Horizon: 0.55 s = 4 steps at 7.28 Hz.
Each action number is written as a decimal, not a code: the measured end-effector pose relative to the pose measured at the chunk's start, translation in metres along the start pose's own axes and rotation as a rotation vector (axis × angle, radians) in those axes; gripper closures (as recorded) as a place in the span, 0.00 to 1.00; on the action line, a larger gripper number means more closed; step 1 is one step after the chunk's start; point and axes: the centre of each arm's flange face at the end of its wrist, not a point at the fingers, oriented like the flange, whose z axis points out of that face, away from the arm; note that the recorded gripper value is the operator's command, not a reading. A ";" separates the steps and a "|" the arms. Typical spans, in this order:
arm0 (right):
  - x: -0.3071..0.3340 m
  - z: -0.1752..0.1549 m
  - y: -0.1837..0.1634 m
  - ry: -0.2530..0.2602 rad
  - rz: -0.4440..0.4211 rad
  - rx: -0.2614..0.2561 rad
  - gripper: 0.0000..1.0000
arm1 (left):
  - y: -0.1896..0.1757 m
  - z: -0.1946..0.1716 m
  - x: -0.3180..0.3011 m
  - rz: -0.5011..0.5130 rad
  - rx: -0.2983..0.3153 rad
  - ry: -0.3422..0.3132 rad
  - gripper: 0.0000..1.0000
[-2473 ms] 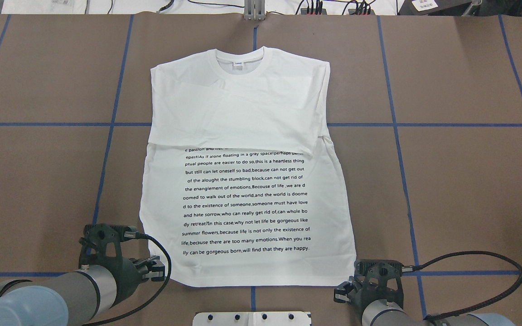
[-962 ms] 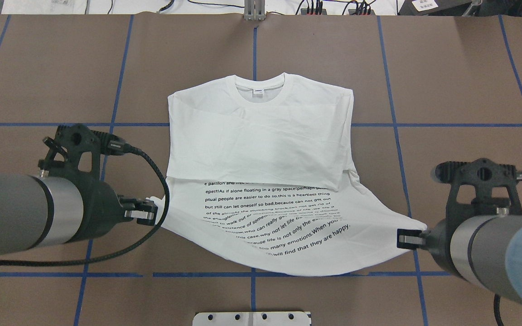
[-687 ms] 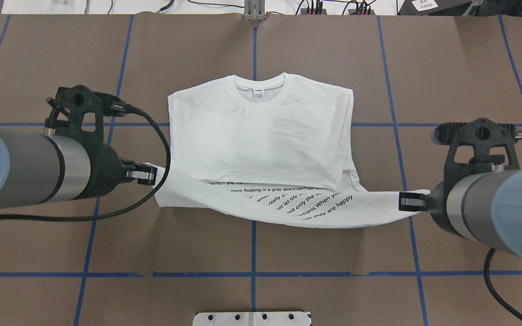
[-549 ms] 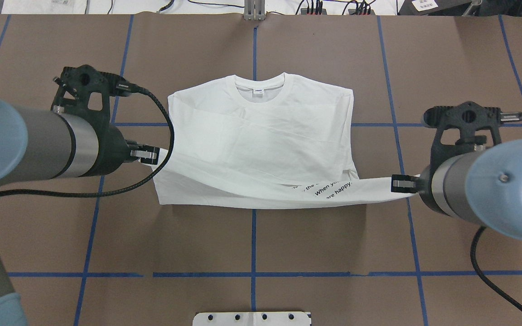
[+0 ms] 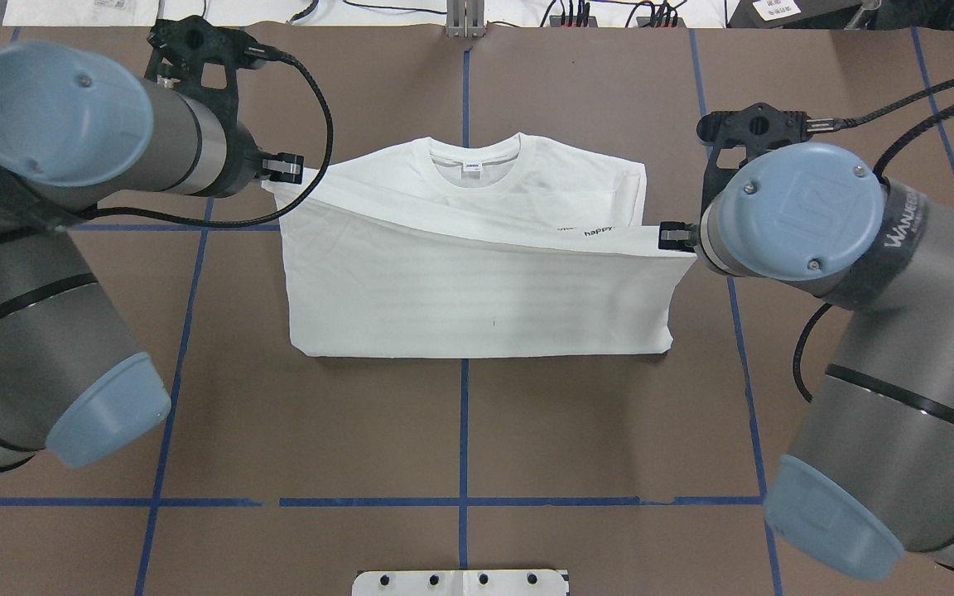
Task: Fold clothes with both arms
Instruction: 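Lift the hem with both grippers and fold it toward the collar, then lay the hem near the collar and open both grippers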
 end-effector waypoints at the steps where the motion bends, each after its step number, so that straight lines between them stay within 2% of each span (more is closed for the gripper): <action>1: -0.006 0.010 -0.011 0.011 -0.002 0.009 1.00 | -0.007 0.024 -0.004 0.001 0.005 -0.010 1.00; 4: -0.029 0.041 -0.059 0.056 -0.038 0.030 1.00 | -0.012 0.079 -0.011 -0.002 0.013 -0.013 1.00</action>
